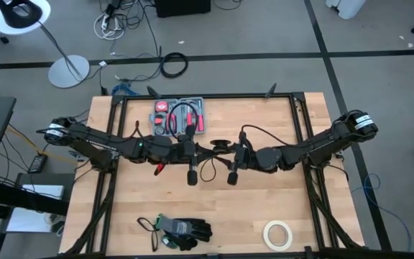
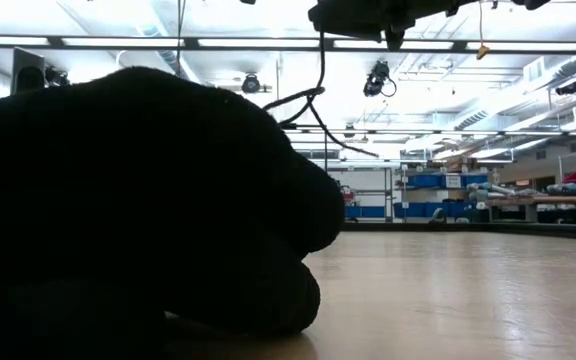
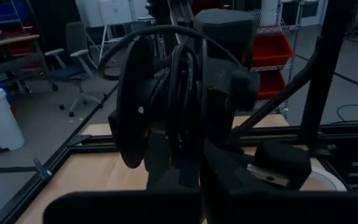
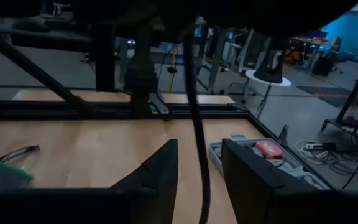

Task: Coil cords
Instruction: Coil the black wire cable into the black spool

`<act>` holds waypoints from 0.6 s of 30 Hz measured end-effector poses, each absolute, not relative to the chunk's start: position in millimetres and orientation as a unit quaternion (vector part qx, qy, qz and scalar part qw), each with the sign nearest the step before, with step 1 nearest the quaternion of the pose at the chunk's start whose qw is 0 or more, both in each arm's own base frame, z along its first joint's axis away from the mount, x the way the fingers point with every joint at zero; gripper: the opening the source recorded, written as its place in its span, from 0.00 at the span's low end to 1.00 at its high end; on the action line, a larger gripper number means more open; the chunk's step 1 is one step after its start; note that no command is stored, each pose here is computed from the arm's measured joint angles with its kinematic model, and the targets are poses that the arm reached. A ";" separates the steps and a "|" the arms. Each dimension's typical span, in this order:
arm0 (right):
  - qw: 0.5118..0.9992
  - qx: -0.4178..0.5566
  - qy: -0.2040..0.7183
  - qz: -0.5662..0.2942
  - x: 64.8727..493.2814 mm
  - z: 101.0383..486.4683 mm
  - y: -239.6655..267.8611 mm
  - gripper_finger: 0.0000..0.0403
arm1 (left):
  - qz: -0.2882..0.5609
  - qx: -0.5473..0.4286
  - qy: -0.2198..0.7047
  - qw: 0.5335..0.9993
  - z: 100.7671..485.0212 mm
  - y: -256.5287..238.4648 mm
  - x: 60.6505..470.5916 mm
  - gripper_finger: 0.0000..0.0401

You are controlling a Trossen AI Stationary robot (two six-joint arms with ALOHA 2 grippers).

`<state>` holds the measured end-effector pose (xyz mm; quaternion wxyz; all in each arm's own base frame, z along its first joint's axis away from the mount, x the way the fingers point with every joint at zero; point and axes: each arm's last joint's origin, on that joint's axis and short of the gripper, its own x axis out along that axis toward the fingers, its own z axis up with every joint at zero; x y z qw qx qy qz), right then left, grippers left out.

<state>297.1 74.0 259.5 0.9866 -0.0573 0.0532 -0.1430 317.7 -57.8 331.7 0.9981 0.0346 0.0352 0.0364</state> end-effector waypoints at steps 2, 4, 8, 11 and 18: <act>0.987 -0.056 0.051 -0.145 297.5 259.9 72.9 0.28 | 0.036 0.035 0.036 0.998 331.6 -57.8 317.7 0.00; 0.987 -0.056 0.050 -0.145 297.5 260.2 72.7 0.24 | 0.036 0.035 0.035 0.998 331.7 -57.8 317.7 0.00; 0.987 -0.059 0.050 -0.141 297.6 260.2 72.9 0.07 | 0.040 0.035 0.034 0.998 331.8 -57.6 317.7 0.00; 0.987 -0.065 0.050 -0.141 297.6 260.3 72.9 0.03 | 0.040 0.038 0.033 0.998 332.1 -57.6 317.8 0.00; 0.976 -0.086 0.102 -0.170 287.4 255.9 77.4 0.01 | 0.027 0.040 0.065 0.997 325.4 -62.1 316.7 0.00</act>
